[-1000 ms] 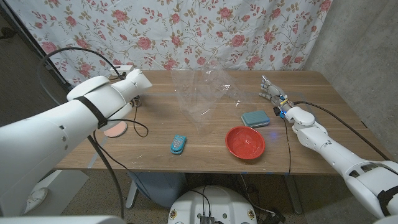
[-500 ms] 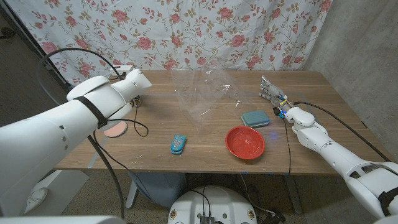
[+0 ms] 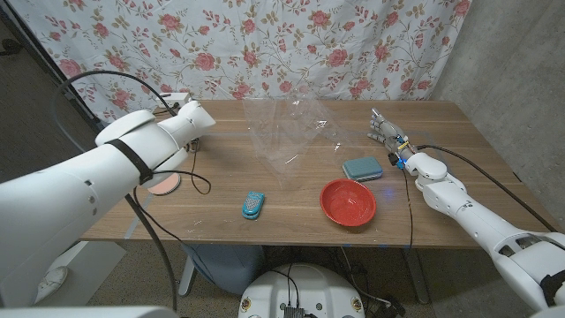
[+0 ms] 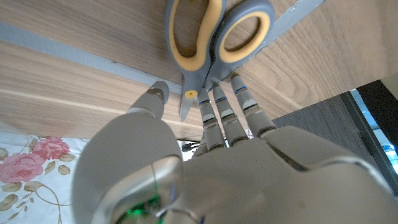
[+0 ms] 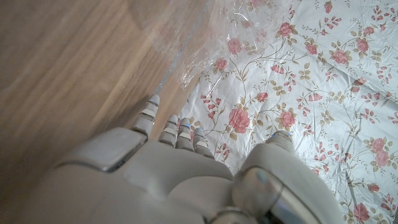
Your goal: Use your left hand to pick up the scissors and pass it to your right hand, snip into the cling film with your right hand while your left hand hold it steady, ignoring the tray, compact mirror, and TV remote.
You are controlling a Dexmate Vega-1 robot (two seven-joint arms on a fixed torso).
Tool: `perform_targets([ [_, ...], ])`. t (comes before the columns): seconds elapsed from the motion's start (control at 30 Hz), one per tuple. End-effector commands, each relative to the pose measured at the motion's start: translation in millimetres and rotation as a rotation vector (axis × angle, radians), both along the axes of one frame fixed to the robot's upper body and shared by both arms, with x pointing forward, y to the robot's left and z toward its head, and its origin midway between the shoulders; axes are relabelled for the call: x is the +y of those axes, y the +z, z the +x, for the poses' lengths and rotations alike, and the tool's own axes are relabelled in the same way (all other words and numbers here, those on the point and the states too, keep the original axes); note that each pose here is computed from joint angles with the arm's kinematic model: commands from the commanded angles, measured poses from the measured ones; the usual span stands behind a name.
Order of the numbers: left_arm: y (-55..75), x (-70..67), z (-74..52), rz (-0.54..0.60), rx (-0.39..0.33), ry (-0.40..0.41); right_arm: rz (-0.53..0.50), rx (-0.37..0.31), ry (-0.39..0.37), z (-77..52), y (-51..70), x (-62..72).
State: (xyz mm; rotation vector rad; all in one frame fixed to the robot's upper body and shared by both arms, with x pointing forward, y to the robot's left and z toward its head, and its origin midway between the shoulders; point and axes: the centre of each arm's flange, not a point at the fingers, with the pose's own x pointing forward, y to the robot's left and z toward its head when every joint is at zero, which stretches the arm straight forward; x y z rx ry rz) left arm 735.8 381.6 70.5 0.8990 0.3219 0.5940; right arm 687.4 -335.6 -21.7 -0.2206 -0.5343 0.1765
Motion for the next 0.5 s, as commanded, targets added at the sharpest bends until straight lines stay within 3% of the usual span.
perform_targets([
  [0.03, -1.3, -3.4, 5.4, -0.002, -0.011, -0.054, 0.002, -0.001, -0.004, -1.9, 0.7, -0.1],
  [0.5, -3.0, -9.5, 9.0, -0.011, -0.013, -0.090, 0.002, -0.006, -0.007, -4.4, 1.7, -1.1],
])
